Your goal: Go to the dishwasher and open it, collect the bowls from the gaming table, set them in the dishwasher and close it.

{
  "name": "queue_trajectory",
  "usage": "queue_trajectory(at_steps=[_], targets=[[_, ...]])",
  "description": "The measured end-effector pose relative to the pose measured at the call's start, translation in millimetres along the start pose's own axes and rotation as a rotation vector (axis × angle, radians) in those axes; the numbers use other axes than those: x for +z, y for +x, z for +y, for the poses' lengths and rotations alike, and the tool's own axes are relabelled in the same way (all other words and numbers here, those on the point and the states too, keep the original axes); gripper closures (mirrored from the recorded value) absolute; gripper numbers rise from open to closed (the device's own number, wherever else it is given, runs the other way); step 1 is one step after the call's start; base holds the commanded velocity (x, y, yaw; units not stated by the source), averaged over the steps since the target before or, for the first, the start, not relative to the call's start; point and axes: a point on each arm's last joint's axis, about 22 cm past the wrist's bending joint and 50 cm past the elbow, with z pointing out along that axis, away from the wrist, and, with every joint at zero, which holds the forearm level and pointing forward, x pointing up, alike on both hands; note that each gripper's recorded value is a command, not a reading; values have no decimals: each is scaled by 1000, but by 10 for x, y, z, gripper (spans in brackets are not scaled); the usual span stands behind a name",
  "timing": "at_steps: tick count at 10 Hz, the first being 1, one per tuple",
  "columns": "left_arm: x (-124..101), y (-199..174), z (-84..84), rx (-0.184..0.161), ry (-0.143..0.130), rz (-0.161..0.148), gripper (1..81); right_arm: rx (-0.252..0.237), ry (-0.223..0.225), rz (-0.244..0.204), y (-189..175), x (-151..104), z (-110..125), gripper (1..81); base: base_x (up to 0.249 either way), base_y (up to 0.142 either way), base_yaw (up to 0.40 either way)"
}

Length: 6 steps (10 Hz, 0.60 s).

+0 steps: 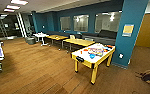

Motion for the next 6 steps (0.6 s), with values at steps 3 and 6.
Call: queue_trajectory(at_steps=[3,6], targets=[[-6,-40,3,-1,0,-4,10,-2,-1,1,15,-1,9,10,0,0,0],[-7,-44,0,-1,0,-5,10,-2,0,1,15,3,-4,10,0,0,0]])
